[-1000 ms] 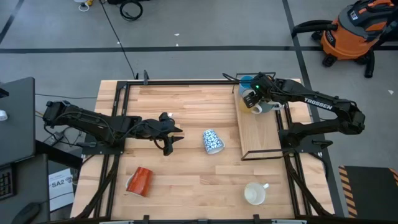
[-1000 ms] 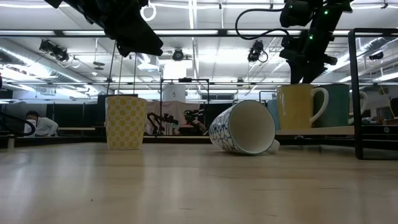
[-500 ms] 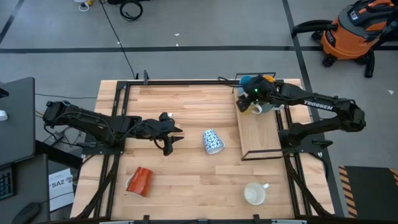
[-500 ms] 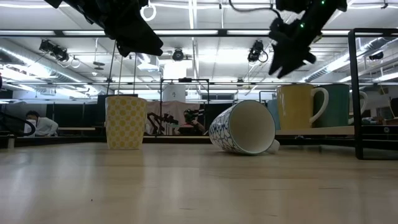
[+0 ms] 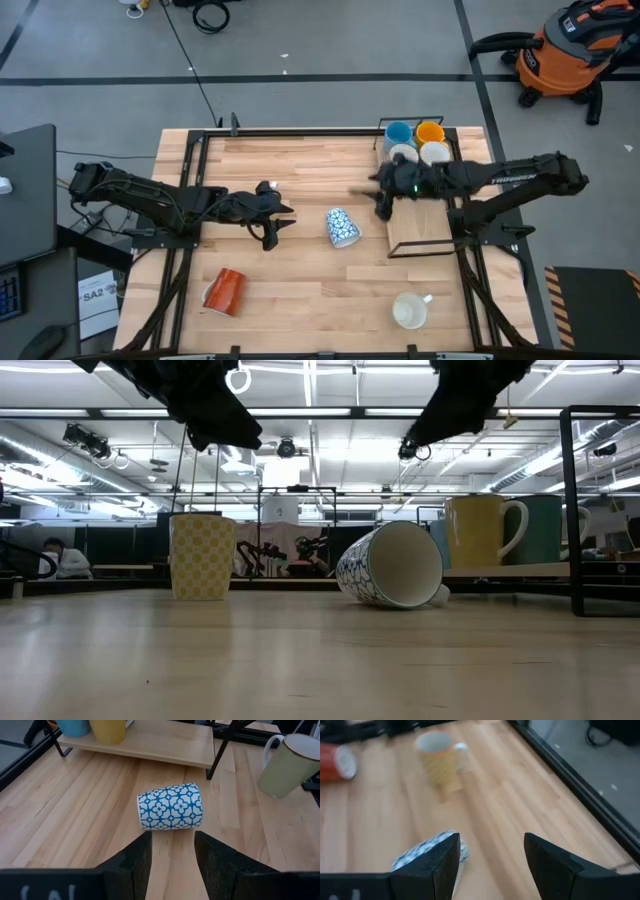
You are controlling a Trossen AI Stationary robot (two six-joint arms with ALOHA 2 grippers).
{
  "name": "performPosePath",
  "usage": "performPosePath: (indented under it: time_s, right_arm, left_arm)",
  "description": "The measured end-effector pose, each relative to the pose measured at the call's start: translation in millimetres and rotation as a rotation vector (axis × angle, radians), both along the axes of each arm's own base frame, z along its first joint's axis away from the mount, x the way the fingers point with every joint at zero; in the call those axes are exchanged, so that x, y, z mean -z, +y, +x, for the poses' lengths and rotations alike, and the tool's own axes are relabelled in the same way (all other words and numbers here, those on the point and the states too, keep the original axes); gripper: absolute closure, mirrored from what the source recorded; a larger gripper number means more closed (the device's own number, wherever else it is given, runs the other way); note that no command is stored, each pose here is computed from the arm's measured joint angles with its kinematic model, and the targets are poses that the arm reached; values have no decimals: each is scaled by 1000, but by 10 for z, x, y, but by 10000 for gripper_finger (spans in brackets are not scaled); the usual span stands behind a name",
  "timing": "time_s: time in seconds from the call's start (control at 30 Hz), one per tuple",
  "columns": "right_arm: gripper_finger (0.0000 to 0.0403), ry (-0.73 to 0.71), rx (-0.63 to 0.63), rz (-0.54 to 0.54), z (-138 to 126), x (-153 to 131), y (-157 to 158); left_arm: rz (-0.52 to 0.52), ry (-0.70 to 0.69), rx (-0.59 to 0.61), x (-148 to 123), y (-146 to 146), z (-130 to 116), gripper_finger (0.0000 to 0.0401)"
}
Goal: Place coffee mugs
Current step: Put the blue white mug on the shelf
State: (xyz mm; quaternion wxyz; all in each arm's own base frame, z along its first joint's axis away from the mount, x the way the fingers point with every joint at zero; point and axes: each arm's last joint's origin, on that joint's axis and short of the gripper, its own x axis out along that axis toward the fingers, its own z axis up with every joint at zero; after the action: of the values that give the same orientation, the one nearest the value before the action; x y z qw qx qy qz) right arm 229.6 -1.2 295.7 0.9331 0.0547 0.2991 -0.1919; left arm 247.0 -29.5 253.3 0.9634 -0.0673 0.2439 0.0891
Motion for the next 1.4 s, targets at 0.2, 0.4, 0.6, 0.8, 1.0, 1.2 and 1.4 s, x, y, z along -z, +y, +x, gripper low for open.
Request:
performPosePath:
  time_s: [0.2,0.4,0.6,0.8,1.0,1.2,1.4]
  right_arm:
    - [177,-9,-68,-154,-6,220,382]
    - [177,-90,-149,-136,-2,410,515]
    - [177,-150,-262,-52,14,484,557]
    - [177,-219,-395,-73,47,407,608]
    - [178,-212,-454,-140,218,303,715]
    - [178,-82,-468,-234,560,338,855]
    - [178,52,-483,-294,802,484,947]
  left_arm:
    - [0,2,0,1,0,-1,246]
    - [0,1,0,0,0,0,246]
    - [-19,-3,-11,0,2,0,246]
    - [-23,-4,-14,0,2,0,246]
    - [-24,-4,-14,0,2,0,246]
    - [-28,-4,-16,0,2,0,246]
    - [-29,-1,-17,3,2,-1,246]
